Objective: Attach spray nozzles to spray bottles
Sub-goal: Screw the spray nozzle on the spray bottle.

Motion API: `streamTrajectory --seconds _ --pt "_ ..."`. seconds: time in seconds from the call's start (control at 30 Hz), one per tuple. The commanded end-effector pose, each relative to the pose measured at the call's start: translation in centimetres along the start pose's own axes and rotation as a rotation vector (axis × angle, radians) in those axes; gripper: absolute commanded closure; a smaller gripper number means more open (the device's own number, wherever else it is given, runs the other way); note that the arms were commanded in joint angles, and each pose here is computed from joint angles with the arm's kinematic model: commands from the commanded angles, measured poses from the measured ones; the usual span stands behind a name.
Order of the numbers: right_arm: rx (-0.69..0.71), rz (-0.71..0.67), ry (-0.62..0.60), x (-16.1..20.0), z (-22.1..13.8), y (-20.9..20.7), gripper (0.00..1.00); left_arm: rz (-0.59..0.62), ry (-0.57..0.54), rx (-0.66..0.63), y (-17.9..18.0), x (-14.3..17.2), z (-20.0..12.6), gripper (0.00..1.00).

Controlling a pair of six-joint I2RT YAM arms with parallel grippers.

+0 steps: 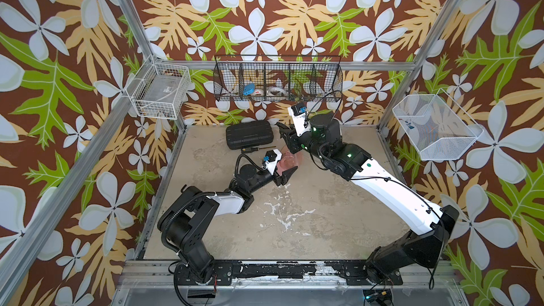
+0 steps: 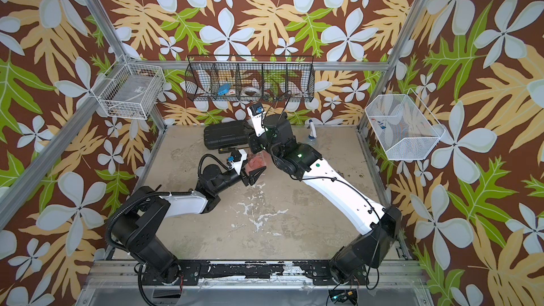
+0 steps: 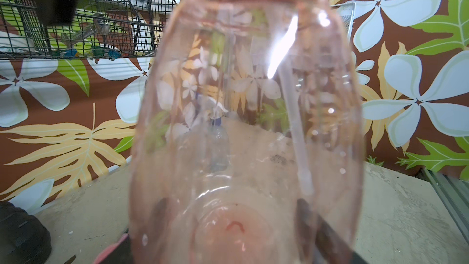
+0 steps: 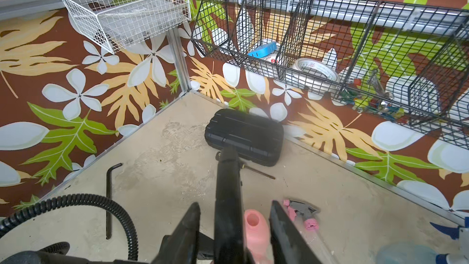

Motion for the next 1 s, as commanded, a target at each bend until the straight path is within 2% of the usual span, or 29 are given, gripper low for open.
streamTrajectory --seconds 0.0,0.17,0.27,0.47,0.6,0.77,0.97 --pt "0.003 -0.002 -0.047 -1.1 0.0 -0.1 0.67 0.002 -0.015 0.024 -0.5 -0.6 0.1 0.32" --pt "0.008 -0.001 -0.065 -1.3 -0.5 -0.2 0.89 0.002 -0.016 0.029 -0.6 -0.8 0.0 0.32" --pt "0.017 0.004 -0.081 -1.4 -0.9 -0.4 0.99 -0.008 -0.02 0.036 -0.8 -1.0 0.0 0.32" --pt "0.027 0.019 -0.144 -0.9 -2.3 -0.6 1.0 -0.058 -0.03 0.091 -1.9 -1.8 -0.3 0.32" --pt "0.033 0.023 -0.254 -1.0 -4.0 -0.7 1.0 -0.1 -0.031 0.17 -3.2 -2.2 -0.5 0.31" --pt "0.028 0.041 -0.36 -1.2 -6.0 -0.7 1.0 -0.164 -0.094 0.251 -4.6 -3.6 -1.4 0.32" --pt "-0.009 0.049 -0.375 -0.7 -7.1 -0.2 1.0 -0.215 -0.181 0.338 -5.9 -5.6 -2.3 0.32"
Point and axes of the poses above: each gripper's point midway between its finger pads, its own z axis out along the fingers, its own y axis along the line the jaws close on, x = y × z, the point moved 1 cm from there along -z, back along the fingers, and after that the axes turned 9 degrees about -z, right-handed, at the moved point
